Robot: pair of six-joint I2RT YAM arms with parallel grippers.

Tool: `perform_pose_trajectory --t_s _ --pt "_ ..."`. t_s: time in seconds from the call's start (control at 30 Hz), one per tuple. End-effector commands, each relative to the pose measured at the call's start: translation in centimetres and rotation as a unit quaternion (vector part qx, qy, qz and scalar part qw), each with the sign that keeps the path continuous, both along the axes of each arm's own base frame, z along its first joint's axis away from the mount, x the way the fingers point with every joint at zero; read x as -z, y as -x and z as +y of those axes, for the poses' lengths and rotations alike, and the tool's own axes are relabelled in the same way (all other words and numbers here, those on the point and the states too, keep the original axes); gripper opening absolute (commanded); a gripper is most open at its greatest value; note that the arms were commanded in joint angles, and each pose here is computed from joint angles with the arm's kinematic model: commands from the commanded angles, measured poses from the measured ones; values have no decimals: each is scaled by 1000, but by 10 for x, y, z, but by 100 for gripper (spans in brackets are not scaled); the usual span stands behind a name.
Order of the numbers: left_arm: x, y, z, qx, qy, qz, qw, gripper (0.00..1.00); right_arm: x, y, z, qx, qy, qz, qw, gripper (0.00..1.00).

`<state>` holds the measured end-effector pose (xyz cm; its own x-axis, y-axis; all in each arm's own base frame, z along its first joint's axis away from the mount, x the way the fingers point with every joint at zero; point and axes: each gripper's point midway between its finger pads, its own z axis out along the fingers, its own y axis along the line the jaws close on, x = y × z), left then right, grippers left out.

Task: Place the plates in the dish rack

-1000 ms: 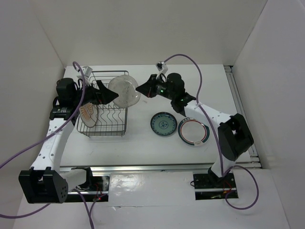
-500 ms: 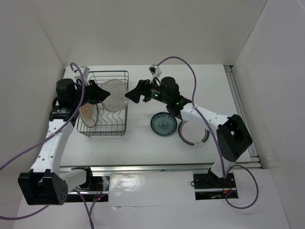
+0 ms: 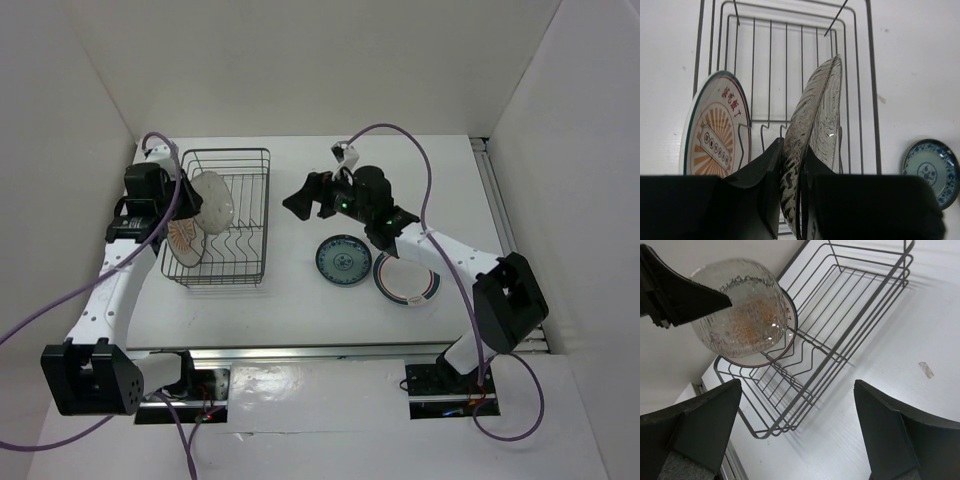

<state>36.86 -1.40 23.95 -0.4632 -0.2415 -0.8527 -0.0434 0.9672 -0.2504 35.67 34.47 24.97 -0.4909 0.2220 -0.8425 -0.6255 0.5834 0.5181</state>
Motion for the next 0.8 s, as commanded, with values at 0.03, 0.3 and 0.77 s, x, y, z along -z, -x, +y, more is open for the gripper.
perform_pose_trajectory --t_s 0.03,0.3,0.77 --pt "-4 -5 -5 24 -12 2 1000 0 -19 2 -17 2 -11 -30 999 100" --pt "21 -3 -37 85 -42 64 993 0 -25 -7 -47 11 -27 -33 999 100" --pt "24 -11 -24 37 -47 69 996 0 -30 -7 -67 13 -46 -36 998 100"
